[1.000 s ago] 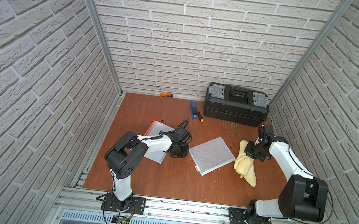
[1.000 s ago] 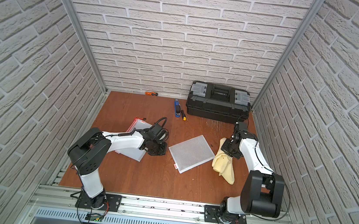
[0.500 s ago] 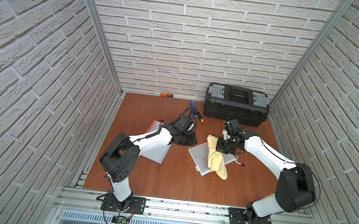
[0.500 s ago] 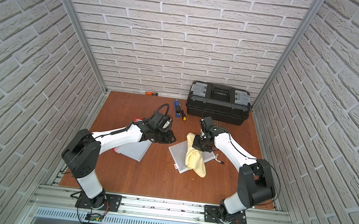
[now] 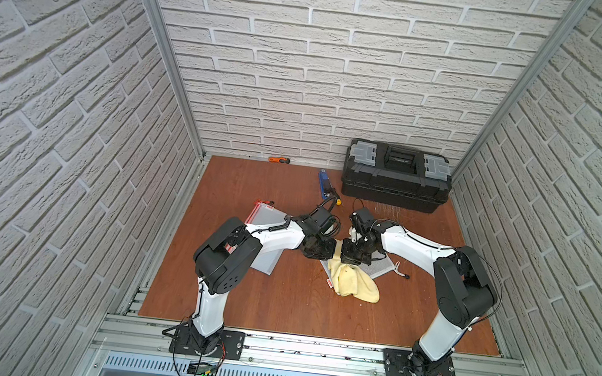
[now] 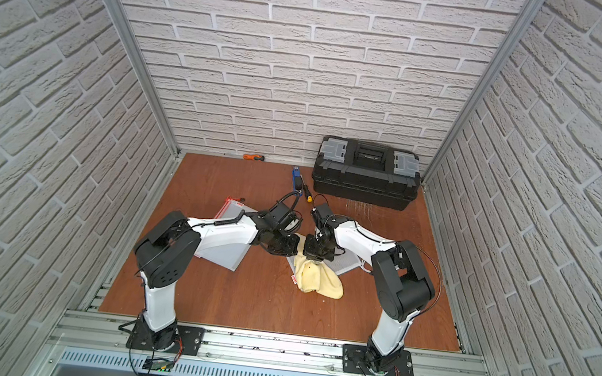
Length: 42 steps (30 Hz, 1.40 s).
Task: Wipe the document bag
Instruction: Wipe the dirt from the document bag.
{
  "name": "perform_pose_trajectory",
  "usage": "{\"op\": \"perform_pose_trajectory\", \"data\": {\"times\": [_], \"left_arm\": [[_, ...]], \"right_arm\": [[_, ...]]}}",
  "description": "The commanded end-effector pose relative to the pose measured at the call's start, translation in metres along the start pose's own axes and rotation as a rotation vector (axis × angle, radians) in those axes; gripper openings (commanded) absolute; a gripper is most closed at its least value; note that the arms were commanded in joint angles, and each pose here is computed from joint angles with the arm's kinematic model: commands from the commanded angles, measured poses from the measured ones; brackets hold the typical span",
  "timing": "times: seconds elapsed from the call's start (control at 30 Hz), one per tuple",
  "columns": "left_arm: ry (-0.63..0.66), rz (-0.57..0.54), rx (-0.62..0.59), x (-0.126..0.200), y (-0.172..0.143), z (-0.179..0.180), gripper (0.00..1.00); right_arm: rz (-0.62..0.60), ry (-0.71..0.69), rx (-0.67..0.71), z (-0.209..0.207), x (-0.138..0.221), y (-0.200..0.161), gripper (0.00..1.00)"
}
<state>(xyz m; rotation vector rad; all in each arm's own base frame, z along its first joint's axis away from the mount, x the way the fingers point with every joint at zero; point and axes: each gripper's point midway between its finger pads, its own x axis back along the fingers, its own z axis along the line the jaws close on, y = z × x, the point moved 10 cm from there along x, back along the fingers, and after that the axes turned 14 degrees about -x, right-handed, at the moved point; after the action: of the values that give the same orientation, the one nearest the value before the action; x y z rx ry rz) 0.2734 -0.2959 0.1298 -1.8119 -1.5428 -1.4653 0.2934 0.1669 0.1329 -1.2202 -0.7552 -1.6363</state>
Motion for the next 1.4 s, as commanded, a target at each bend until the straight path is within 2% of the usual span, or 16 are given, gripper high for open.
{"op": "perform_pose_trajectory", "data": {"times": [0.0,0.37,0.67,0.97,1.13,1.37], "left_arm": [[0.027,0.038,0.018,-0.013,-0.01,0.01,0.0],[0.048,0.068,0.046,-0.025,-0.022,0.02,0.0],[0.092,0.093,0.062,-0.026,-0.033,0.028,0.0],[0.065,0.103,0.061,-0.031,-0.031,0.031,0.0],[0.087,0.117,0.072,-0.03,-0.041,0.038,0.0],[0.089,0.12,0.089,-0.028,-0.045,0.043,0.0]], "right_arm": [[0.002,0.02,-0.005,0.007,-0.004,0.004,0.02],[0.03,-0.055,-0.065,-0.021,-0.021,0.006,0.02],[0.016,-0.077,-0.106,-0.043,-0.013,0.013,0.02],[0.03,-0.09,-0.102,-0.046,-0.014,0.014,0.02],[0.043,-0.081,-0.19,-0.084,-0.003,0.03,0.02],[-0.01,-0.138,-0.267,-0.138,0.04,0.046,0.02]]}}
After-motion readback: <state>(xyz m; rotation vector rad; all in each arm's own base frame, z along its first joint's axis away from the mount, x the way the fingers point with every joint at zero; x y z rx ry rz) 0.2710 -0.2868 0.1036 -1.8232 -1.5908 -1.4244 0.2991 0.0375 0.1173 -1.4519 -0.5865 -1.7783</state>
